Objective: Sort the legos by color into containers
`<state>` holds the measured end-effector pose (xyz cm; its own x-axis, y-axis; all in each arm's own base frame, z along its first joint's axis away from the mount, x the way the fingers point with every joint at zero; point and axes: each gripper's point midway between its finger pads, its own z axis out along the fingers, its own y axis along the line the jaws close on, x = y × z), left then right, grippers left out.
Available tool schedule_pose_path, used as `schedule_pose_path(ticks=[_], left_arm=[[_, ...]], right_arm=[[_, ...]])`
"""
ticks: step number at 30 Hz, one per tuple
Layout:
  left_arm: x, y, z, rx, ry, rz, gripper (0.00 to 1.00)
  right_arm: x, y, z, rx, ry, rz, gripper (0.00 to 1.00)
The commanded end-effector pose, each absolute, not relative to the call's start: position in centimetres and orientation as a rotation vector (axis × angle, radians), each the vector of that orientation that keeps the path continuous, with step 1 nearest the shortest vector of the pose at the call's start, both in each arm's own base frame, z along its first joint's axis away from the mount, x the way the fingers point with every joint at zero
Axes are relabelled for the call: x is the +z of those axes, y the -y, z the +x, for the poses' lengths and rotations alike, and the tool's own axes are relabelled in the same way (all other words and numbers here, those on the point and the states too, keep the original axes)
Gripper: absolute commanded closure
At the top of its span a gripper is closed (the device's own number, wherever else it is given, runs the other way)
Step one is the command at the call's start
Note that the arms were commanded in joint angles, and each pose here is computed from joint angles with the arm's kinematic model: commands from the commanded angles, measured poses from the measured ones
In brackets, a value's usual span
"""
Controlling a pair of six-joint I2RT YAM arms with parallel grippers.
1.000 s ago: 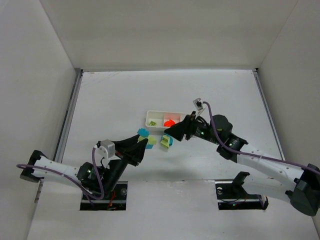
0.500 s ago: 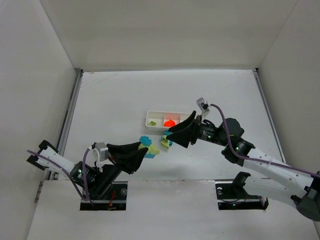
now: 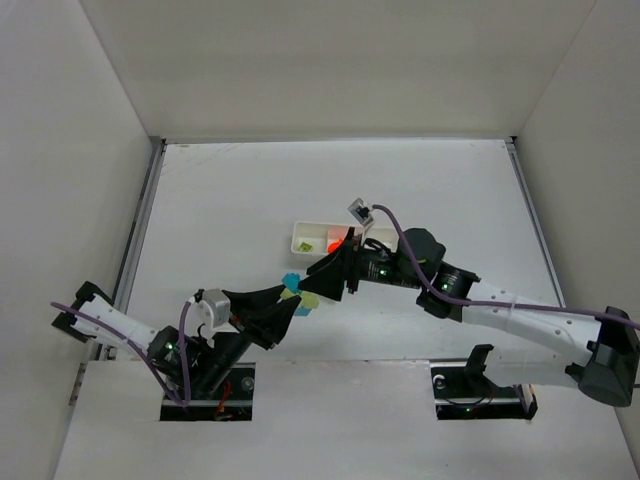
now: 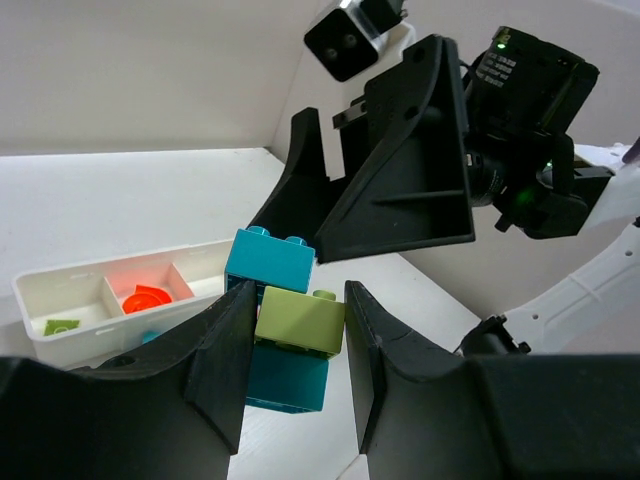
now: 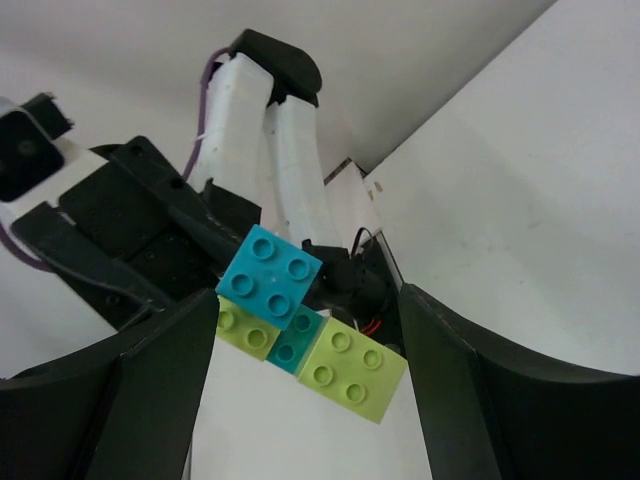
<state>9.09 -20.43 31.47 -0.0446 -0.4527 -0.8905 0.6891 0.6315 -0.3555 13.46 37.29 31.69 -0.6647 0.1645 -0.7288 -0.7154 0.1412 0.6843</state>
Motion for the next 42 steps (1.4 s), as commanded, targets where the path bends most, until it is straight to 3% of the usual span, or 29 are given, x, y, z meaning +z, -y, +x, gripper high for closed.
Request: schedule_pose_path(ticks=[1, 13, 20, 27, 34, 37, 42], left_arm=[[31.8, 20.4, 9.3, -0.942, -1.324, 0.196, 0.69], [30.8, 20.8, 9.2, -0.894, -1.333, 0.233, 0.70], [30.3, 21.3, 9.4, -0.833, -1.334, 0.261, 0.70], [29.8, 21.7, 9.8, -0.767, -1.338, 0.286, 0.71], [29.4, 22.1, 10.3, -0.711, -1.339, 0.303, 0.71], [29.4, 21.8, 10.6, -0.702, -1.341, 0.291, 0.66], [29.3, 21.5, 11.1, -0.686, -1.344, 0.276, 0.42]], right_arm=[[34.2, -38.2, 12.8, 1.648, -1.674, -0.539, 0.23], [34.2, -38.6, 11.7, 1.739, -1.720, -0.534, 0.31], [34.2, -38.6, 10.9, 1.802, -1.748, -0.545, 0.42], [33.0, -39.0, 10.7, 1.809, -1.811, -0.551, 0.43], [32.5, -38.8, 11.6, 1.807, -1.830, -0.496, 0.58], [33.0, -38.3, 12.5, 1.808, -1.811, -0.446, 0.60], [32.8, -37.5, 14.1, 1.798, -1.813, -0.363, 0.61]])
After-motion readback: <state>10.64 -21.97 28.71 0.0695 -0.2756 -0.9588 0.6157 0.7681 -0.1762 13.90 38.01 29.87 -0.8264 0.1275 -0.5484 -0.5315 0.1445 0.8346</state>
